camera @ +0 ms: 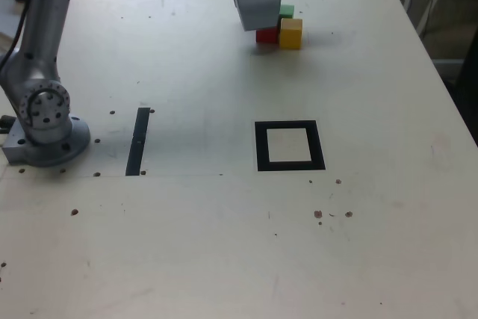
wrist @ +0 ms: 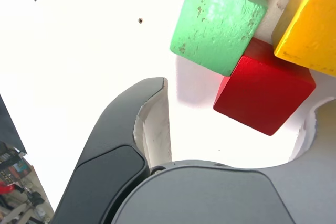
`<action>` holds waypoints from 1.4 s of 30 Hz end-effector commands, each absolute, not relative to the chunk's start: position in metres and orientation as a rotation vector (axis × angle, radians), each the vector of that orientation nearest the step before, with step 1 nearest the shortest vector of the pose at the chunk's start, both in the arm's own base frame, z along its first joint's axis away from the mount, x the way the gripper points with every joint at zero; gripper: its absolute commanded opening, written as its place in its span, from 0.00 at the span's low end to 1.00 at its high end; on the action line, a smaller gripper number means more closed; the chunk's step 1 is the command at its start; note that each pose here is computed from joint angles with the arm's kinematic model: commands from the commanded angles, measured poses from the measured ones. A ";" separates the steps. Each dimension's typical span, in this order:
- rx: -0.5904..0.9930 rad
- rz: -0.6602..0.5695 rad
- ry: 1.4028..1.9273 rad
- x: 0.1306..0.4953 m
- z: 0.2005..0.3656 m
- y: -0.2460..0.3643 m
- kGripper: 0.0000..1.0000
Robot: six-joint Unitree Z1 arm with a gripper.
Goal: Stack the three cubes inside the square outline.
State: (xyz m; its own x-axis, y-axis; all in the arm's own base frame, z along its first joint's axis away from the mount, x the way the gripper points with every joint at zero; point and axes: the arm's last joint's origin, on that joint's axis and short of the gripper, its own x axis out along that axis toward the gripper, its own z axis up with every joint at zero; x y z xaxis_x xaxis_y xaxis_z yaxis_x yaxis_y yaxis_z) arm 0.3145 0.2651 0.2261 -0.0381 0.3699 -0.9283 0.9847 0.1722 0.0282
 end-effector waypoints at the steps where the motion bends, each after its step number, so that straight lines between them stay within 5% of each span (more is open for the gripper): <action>1: 1.343 -0.893 1.555 0.315 0.224 0.266 0.88; 19: 1.362 -0.935 1.519 0.321 0.217 0.269 0.83; 42: 1.359 -0.934 1.464 0.329 0.213 0.269 0.42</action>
State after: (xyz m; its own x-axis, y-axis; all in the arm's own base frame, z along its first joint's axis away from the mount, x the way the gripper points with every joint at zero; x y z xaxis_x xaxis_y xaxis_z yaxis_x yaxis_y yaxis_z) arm 0.3263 0.2690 0.2136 0.0061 0.3100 -0.9507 0.9930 0.1105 0.0424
